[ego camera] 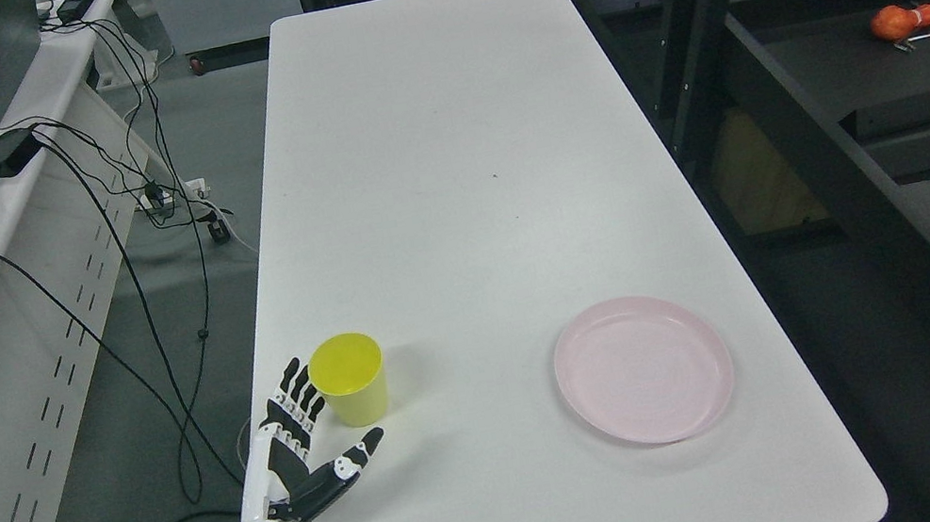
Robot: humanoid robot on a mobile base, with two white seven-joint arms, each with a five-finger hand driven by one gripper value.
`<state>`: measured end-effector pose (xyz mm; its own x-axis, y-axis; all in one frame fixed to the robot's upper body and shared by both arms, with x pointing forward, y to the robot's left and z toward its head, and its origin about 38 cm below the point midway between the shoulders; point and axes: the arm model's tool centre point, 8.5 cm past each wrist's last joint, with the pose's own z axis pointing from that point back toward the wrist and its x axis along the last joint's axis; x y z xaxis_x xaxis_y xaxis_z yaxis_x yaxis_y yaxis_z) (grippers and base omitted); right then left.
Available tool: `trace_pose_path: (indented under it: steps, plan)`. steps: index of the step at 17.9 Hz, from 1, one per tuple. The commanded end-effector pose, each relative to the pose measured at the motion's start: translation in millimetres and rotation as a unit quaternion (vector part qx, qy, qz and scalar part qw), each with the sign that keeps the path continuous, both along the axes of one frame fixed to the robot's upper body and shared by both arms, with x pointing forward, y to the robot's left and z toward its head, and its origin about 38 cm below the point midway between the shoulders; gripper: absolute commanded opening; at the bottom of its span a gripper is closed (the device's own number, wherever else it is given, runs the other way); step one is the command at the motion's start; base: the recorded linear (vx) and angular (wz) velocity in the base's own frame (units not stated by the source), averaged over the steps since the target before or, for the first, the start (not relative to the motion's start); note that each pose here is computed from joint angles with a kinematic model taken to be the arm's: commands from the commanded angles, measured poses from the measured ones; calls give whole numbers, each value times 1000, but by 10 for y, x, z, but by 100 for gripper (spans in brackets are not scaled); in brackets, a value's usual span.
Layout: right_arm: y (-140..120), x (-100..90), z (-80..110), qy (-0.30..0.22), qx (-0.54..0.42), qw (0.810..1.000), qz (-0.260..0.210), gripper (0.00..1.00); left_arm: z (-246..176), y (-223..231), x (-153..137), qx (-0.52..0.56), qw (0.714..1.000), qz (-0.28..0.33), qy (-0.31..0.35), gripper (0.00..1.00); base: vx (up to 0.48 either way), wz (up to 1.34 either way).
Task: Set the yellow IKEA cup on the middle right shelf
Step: 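Close the left hand around the yellow cup's side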
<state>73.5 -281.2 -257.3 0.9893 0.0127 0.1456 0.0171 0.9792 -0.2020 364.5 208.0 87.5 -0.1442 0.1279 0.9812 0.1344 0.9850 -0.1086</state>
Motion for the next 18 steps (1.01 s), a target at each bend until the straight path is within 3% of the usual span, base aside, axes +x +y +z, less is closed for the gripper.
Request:
trace_pose_path:
  steps: [1, 10, 18]
  plan:
    - [-97, -91, 1, 7, -5, 1000, -4, 99, -89, -159, 67, 16, 999, -20, 19, 99, 0, 0]
    - [-97, -91, 1, 7, -5, 1000, -4, 99, -13, 74, 505, 31, 999, 7, 21, 99, 2, 0]
    - [-97, -91, 1, 7, -5, 1000, -4, 99, 19, -162, 646, 35, 999, -21, 21, 99, 55, -6]
